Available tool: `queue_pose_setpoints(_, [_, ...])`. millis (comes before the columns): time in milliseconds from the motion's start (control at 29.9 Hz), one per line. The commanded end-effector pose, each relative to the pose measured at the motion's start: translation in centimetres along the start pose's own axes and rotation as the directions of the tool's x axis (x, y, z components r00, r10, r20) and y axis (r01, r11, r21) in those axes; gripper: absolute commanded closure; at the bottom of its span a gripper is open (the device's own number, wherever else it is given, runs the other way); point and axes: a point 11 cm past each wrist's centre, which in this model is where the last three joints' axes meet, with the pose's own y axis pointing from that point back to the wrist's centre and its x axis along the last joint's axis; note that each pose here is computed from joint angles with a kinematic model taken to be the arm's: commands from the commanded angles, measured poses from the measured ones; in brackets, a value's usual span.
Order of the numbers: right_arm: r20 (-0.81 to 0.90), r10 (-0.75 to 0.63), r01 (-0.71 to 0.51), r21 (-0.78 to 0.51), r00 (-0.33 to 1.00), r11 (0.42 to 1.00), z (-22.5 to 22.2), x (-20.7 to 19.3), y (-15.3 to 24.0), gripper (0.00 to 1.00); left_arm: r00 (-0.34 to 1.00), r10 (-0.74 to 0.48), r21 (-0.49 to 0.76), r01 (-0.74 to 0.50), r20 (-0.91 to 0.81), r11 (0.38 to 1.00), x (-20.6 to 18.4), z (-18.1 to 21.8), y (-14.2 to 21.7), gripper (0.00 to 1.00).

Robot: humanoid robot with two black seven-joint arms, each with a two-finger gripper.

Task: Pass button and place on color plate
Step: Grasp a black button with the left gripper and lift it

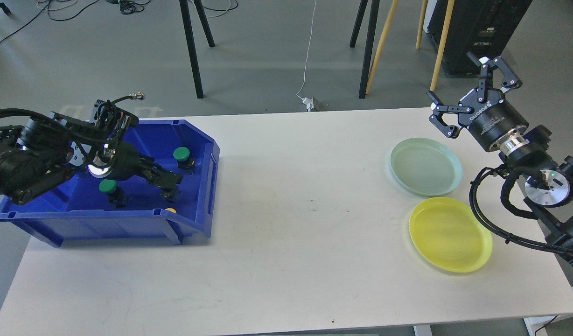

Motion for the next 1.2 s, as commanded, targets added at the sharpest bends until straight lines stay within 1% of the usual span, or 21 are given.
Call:
queue_pose_setpoints(0, [0.001,0.002,-0.002,-0.002,1.000,1.000,0.1,0.1,0.1,0.00,1.000,-0.001,0.004,0.001,0.000,1.000,0.0,0.1,-0.4,0.01])
queue_pose_setpoints(167, [0.005,0.010,-0.010,-0.007,1.000,1.000,0.4,0.3,0.4,0.00,0.999,-0.022,0.012,0.022,-0.024,1.000,-1.5,-0.3,-1.2,0.01])
queue_pose_setpoints(334, [0.006,0.013,-0.013,-0.009,1.000,1.000,0.6,0.5,0.5,0.00,0.999,-0.025,0.010,0.025,-0.023,1.000,-2.1,-0.3,-1.4,0.01])
queue_pose_setpoints(501, [0.007,0.014,-0.014,-0.010,1.000,1.000,0.6,0.5,0.6,0.00,1.000,-0.015,0.006,0.016,-0.027,1.000,-1.9,-0.2,-1.5,0.03])
queue_pose_setpoints(702, [0.009,0.020,-0.020,-0.015,1.000,1.000,0.9,0.7,0.8,0.00,1.000,-0.007,0.018,0.007,-0.023,1.000,-1.3,-0.2,-1.9,0.13])
queue_pose_setpoints(969, [0.010,0.021,-0.021,-0.014,1.000,1.000,0.9,0.7,0.9,0.00,1.000,0.012,0.029,-0.011,-0.006,1.000,-1.4,-0.4,-2.1,0.38])
queue_pose_setpoints(1036, [0.010,0.022,-0.022,-0.015,1.000,1.000,1.0,0.8,0.9,0.00,1.000,0.019,0.032,-0.019,-0.003,0.999,-1.3,-0.5,-2.1,0.40])
queue_pose_setpoints(1103, [0.012,0.026,-0.026,-0.018,1.000,1.000,1.1,0.9,1.0,0.00,1.000,0.016,0.035,-0.016,-0.001,0.999,-1.4,-0.6,-2.1,0.44])
queue_pose_setpoints(1169, [0.013,0.027,-0.027,-0.017,1.000,0.999,1.1,0.9,1.1,0.00,1.000,0.018,0.035,-0.018,-0.004,0.999,-1.5,-0.6,-2.0,0.45])
